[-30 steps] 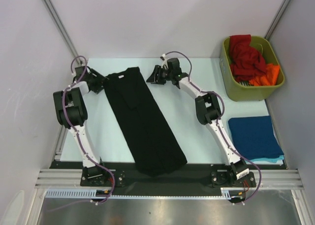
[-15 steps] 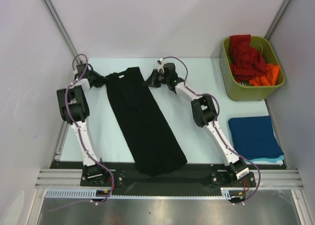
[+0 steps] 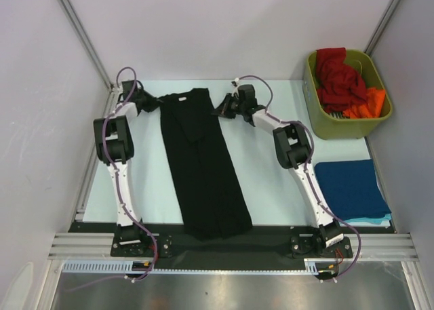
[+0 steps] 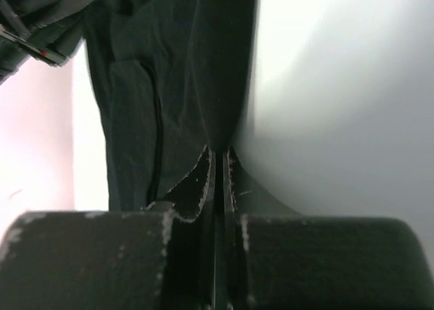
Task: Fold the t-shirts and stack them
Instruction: Fold the tshirt
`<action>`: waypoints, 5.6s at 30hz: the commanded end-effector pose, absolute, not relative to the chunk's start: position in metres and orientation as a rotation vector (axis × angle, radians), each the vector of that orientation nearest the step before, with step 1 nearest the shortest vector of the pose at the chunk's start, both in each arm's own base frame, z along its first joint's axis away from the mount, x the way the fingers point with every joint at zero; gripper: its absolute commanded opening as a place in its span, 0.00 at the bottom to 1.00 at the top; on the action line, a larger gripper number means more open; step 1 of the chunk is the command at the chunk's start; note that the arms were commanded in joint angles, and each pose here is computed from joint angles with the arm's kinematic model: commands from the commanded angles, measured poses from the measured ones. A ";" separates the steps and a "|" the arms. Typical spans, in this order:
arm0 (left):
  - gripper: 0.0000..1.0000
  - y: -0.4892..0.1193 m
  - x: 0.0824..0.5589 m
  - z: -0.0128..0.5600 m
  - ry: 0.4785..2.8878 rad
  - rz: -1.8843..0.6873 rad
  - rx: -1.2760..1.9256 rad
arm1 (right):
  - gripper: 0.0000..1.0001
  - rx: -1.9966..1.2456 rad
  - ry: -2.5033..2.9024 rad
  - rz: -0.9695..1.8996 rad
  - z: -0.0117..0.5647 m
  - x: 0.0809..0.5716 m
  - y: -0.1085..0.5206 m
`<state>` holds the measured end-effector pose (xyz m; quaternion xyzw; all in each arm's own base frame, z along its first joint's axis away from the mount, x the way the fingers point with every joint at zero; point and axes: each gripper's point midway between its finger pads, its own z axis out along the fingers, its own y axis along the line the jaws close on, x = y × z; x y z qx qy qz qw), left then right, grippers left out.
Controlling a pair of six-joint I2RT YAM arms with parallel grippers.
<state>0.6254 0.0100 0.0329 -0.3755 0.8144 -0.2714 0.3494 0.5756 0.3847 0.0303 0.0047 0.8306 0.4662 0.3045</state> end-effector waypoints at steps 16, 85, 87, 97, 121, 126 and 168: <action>0.50 -0.130 0.705 0.101 1.947 -0.909 -0.735 | 0.04 0.197 2.236 0.852 0.042 0.595 0.218; 0.53 -0.144 0.073 -0.009 2.864 -0.670 -0.585 | 0.53 0.325 2.754 1.215 0.028 0.086 0.251; 0.51 -0.145 0.074 -0.009 2.868 -0.674 -0.586 | 0.53 0.328 2.756 1.216 0.028 0.086 0.251; 0.59 -0.150 0.067 -0.009 2.865 -0.753 -0.600 | 0.49 0.346 2.771 1.230 0.021 0.081 0.252; 0.00 -0.162 0.122 0.056 2.714 -0.681 -0.428 | 0.00 0.269 2.692 1.304 0.066 0.116 0.264; 0.01 -0.174 0.174 0.089 2.682 -0.664 -0.414 | 0.00 0.279 2.735 1.272 0.075 0.171 0.251; 0.00 -0.164 0.452 0.072 2.668 -0.673 -0.642 | 0.00 0.209 2.769 1.208 0.066 0.447 0.243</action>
